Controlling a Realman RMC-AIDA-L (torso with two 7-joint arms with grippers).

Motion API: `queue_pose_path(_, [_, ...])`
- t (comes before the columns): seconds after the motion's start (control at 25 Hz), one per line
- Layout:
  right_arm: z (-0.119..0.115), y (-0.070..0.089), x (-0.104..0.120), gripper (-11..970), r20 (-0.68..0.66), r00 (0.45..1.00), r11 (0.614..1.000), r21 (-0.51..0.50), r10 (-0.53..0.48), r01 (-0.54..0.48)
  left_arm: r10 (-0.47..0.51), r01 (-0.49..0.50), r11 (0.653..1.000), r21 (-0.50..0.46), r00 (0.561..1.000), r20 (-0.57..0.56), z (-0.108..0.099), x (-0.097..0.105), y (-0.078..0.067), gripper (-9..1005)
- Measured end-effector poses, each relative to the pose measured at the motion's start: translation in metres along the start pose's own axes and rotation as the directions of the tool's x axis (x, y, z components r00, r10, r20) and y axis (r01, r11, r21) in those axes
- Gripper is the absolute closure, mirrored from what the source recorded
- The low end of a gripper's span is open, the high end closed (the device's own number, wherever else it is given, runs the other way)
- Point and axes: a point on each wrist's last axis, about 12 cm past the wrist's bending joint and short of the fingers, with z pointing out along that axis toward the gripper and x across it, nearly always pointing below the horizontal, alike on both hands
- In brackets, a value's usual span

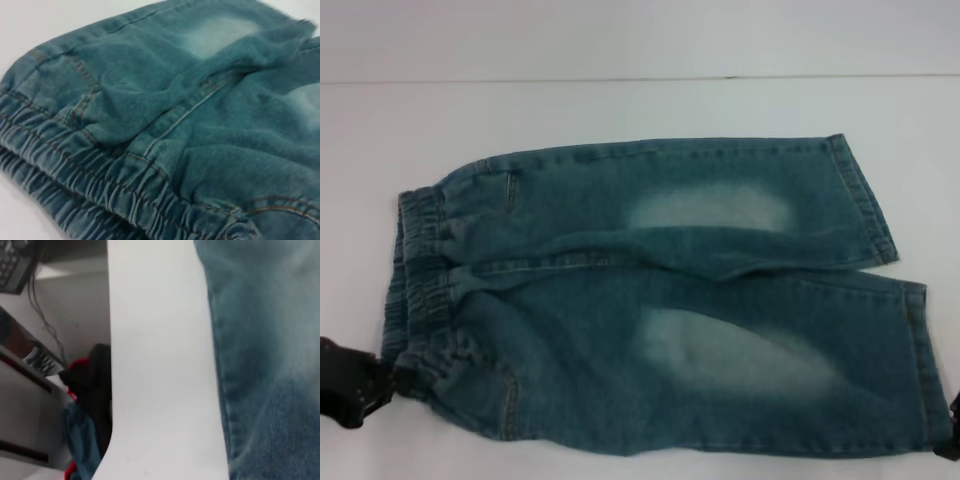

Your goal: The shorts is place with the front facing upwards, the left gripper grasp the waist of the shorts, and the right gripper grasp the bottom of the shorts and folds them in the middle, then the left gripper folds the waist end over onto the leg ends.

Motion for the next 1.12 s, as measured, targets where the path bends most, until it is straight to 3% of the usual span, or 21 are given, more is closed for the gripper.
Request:
queue_pose_path(0.16, [-0.012, 0.005, 0.005, 904, 0.036, 0.999, 0.999, 0.054, -0.003, 0.001, -0.004, 0.003, 0.999, 0.034, 0.999, 0.043, -0.021, 0.002, -0.007, 889])
queue_pose_path(0.28, [-0.017, 0.005, 0.007, 899, 0.068, 0.998, 0.996, 0.084, -0.011, 0.005, -0.021, 0.02, 1.0, 0.008, 0.996, 0.081, -0.035, 0.003, -0.007, 887])
queue_pose_path(0.56, [-0.038, 0.002, 0.005, 889, 0.192, 0.979, 0.974, 0.223, -0.071, 0.027, -0.018, 0.03, 0.998, -0.063, 0.983, 0.185, -0.04, -0.008, 0.003, 882])
queue_pose_path(0.84, [-0.064, -0.013, 0.01, 878, 0.365, 0.918, 0.867, 0.495, -0.153, -0.053, 0.006, 0.026, 0.994, -0.11, 0.959, 0.285, -0.025, -0.032, 0.016, 878])
queue_pose_path(1.12, [-0.06, -0.044, 0.009, 868, 0.448, 0.881, 0.76, 0.623, -0.153, -0.184, 0.03, 0.03, 0.986, -0.162, 0.935, 0.355, 0.003, -0.066, 0.029, 874])
